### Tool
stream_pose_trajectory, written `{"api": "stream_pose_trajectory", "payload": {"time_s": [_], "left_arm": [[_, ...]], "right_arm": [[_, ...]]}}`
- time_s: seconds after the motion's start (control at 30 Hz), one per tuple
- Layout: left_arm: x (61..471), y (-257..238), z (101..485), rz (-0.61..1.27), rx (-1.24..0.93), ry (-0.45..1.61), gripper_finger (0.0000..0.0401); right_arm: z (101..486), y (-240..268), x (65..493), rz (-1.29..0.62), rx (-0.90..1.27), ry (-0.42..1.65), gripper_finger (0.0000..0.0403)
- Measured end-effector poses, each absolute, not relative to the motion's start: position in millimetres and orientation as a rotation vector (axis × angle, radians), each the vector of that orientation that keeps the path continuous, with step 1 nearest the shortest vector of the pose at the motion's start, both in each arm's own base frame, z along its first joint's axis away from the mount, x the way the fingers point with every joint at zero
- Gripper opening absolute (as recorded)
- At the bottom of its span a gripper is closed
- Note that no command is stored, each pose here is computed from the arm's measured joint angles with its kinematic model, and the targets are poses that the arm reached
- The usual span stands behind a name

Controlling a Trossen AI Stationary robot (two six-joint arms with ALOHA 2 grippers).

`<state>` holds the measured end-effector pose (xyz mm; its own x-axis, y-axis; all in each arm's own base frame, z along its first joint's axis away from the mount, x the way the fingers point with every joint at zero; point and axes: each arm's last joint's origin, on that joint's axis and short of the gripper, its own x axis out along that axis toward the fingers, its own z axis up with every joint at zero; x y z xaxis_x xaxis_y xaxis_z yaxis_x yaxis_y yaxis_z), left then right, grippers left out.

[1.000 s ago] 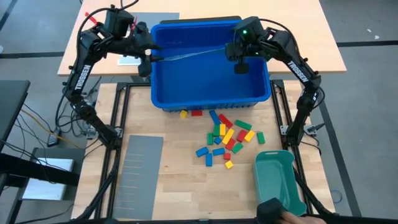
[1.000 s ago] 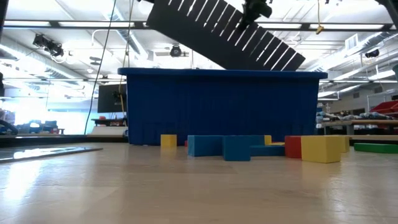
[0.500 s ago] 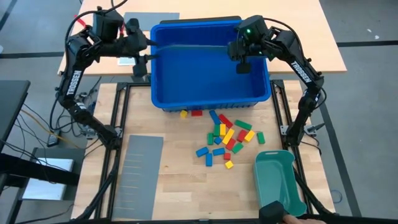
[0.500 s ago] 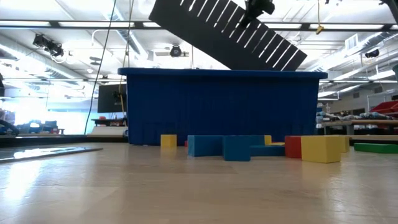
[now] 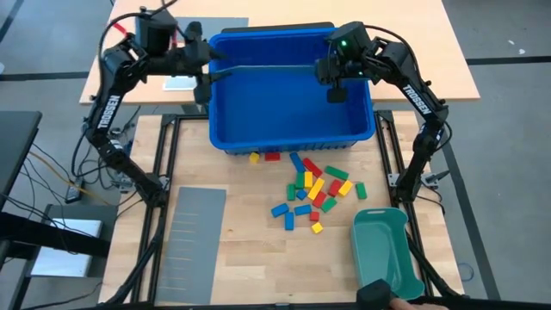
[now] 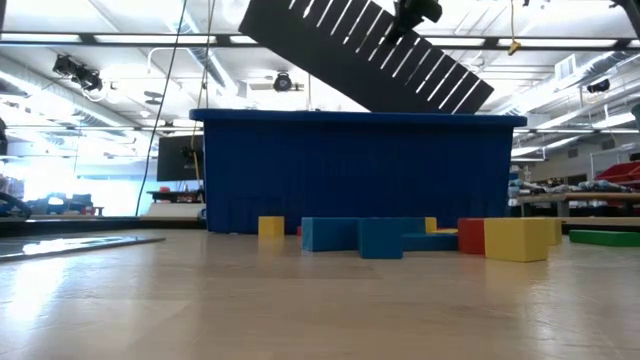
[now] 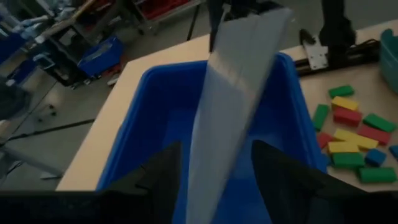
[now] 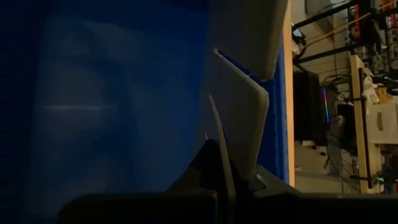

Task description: Sort Items/Unsort Items

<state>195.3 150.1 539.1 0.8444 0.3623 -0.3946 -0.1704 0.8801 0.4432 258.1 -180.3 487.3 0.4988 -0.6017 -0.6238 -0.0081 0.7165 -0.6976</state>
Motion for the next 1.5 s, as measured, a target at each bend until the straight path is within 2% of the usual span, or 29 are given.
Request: {"api": "stream_pose_trajectory", "payload": {"time_s": [0.17,0.27,0.37,0.5,0.53,0.9,1.27,1.5], "left_arm": [[218.0,158.4,526.7,0.266,0.389,0.534,0.0196],[228.7,163.6,519.8,0.278,0.385,0.566,0.0175],[238.7,167.0,515.4,0.271,0.38,0.568,0.013],[247.8,168.1,511.4,0.257,0.378,0.57,0.0031],[248.9,168.8,510.2,0.257,0.367,0.573,0.0017],[250.1,176.2,523.9,0.317,0.33,0.42,0.0004],[242.3,186.8,540.6,0.314,0.317,0.241,0.0003],[240.1,190.4,544.3,0.339,0.287,0.202,0.0002]], "right_arm": [[487.3,-180.2,258.4,-0.391,-0.701,0.991,0.0],[487.3,-180.0,258.5,-0.387,-0.699,0.988,0.0],[487.4,-180.2,258.8,-0.39,-0.7,0.986,0.0],[487.0,-180.1,258.5,-0.387,-0.698,0.991,0.0],[486.7,-180.3,258.7,-0.385,-0.697,0.992,0.0],[503.3,-174.2,247.4,-0.482,-0.676,0.896,0.0027],[562.4,-143.3,202.2,-0.695,-0.653,0.498,0.0064],[582.2,-126.3,178.5,-0.725,-0.589,0.324,0.0098]]}}
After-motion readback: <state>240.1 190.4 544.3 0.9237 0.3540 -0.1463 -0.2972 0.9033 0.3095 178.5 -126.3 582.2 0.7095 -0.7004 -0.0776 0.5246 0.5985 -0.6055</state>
